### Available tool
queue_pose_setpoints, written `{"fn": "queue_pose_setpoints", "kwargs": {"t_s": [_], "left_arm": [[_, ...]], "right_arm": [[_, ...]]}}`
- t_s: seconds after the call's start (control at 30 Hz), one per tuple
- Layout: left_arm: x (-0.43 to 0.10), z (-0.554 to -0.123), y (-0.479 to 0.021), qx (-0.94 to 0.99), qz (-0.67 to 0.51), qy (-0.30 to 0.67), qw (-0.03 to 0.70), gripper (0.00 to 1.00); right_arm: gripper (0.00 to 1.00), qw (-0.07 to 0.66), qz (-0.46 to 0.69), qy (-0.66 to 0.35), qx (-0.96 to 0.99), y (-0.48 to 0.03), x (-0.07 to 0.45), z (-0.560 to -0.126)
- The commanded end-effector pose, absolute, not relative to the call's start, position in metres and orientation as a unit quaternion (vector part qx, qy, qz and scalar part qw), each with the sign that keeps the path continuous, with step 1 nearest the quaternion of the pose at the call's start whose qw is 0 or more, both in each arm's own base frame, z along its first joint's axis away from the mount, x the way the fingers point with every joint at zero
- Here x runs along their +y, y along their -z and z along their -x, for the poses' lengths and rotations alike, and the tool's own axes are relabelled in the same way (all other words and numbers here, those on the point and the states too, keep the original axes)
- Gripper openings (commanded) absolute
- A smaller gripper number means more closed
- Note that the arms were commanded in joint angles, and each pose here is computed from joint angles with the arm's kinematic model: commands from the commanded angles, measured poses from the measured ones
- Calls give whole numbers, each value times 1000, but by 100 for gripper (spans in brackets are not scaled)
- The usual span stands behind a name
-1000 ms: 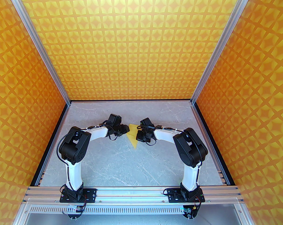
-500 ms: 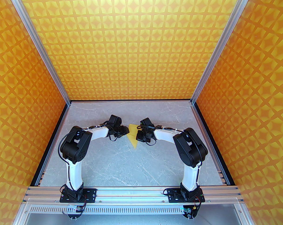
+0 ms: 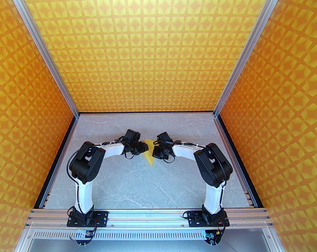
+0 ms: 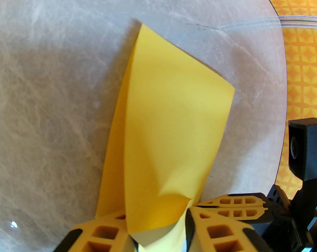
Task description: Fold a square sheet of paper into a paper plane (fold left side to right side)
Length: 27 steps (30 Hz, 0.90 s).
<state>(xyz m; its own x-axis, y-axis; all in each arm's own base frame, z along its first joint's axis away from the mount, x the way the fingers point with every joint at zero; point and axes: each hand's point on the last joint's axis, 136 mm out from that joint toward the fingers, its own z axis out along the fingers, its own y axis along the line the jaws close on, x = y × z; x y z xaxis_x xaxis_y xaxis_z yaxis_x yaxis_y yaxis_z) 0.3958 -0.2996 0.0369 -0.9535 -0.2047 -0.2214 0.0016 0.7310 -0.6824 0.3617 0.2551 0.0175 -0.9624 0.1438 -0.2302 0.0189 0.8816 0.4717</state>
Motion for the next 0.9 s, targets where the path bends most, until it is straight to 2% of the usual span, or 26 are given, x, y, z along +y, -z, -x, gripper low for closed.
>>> {"fn": "queue_pose_setpoints", "kwargs": {"t_s": [0.0, 0.2, 0.37, 0.63, 0.87], "left_arm": [[-305, -391, -54, 907, 33, 389, 156, 35], [-306, -383, -39, 914, 25, 379, 141, 24], [-303, -383, -33, 923, 29, 356, 140, 10], [-295, -383, -36, 942, 29, 301, 145, 3], [-300, -380, -37, 944, 32, 298, 137, 2]], "right_arm": [[0, 96, -50, -219, 970, 10, 247, -348], [0, 102, -48, -224, 968, 5, 248, -350], [0, 123, -41, -238, 963, -13, 251, -354], [0, 180, -23, -280, 943, -47, 262, -353], [0, 208, 35, -251, 945, -56, 275, -346]]}}
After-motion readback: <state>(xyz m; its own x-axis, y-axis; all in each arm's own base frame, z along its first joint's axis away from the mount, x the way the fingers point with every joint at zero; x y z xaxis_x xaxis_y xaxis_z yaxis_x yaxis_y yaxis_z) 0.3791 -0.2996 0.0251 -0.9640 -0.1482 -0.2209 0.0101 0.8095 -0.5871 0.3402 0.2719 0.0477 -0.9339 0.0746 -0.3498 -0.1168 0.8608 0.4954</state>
